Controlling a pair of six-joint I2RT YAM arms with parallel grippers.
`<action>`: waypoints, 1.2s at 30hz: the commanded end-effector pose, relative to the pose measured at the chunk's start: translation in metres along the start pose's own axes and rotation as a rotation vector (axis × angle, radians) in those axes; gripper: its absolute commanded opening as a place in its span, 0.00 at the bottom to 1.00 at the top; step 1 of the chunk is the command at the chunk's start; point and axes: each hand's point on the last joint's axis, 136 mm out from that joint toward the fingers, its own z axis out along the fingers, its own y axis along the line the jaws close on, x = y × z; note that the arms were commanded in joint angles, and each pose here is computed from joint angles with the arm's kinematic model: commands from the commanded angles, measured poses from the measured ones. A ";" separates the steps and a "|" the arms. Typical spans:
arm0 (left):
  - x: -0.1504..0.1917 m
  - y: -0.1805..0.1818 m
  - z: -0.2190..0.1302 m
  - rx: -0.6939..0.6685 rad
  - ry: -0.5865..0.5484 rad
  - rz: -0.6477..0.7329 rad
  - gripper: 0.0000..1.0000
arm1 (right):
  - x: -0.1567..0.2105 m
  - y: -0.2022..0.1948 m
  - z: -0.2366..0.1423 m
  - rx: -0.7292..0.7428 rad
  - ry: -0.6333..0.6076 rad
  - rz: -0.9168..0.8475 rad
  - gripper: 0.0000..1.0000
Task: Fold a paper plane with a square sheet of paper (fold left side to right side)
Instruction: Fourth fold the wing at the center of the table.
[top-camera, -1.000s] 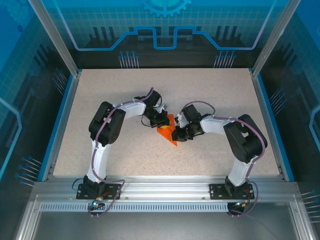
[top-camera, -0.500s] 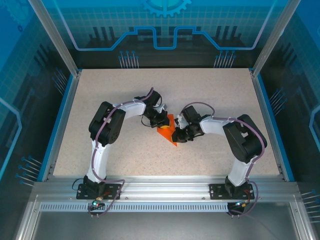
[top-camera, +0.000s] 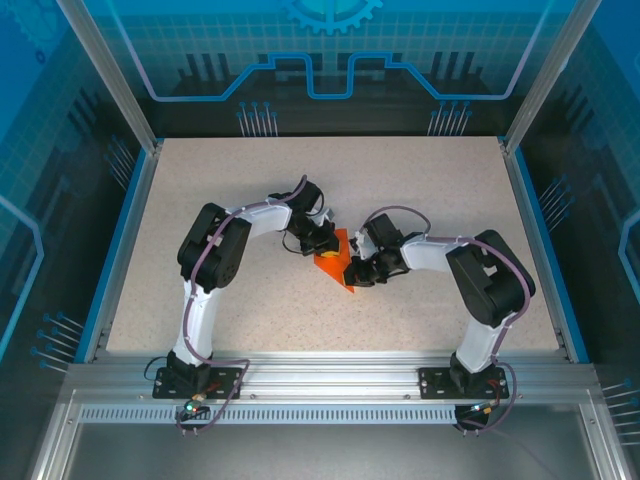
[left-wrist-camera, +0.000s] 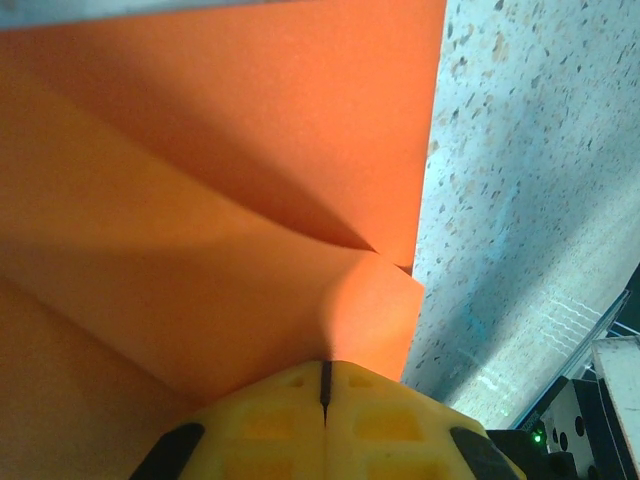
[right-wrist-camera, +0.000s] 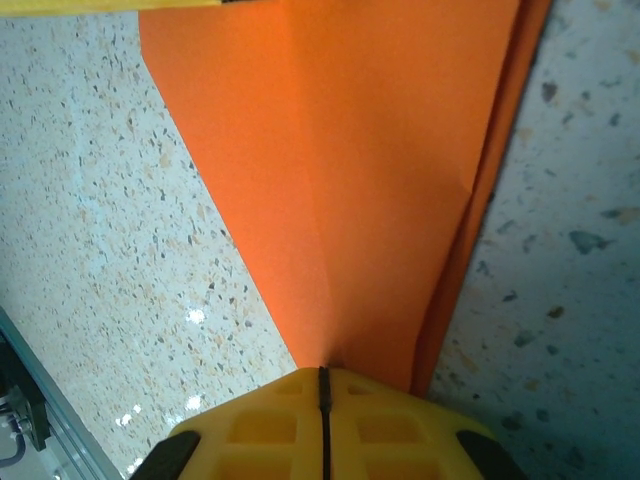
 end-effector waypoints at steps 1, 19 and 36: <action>0.015 0.043 0.006 -0.135 0.039 -0.065 0.03 | 0.062 -0.029 0.007 0.105 0.191 0.113 0.08; 0.014 0.047 0.007 -0.142 0.038 -0.077 0.03 | 0.092 -0.030 -0.002 0.132 0.244 0.114 0.08; 0.013 0.046 0.007 -0.139 0.037 -0.076 0.03 | 0.105 -0.036 -0.013 0.160 0.245 0.129 0.08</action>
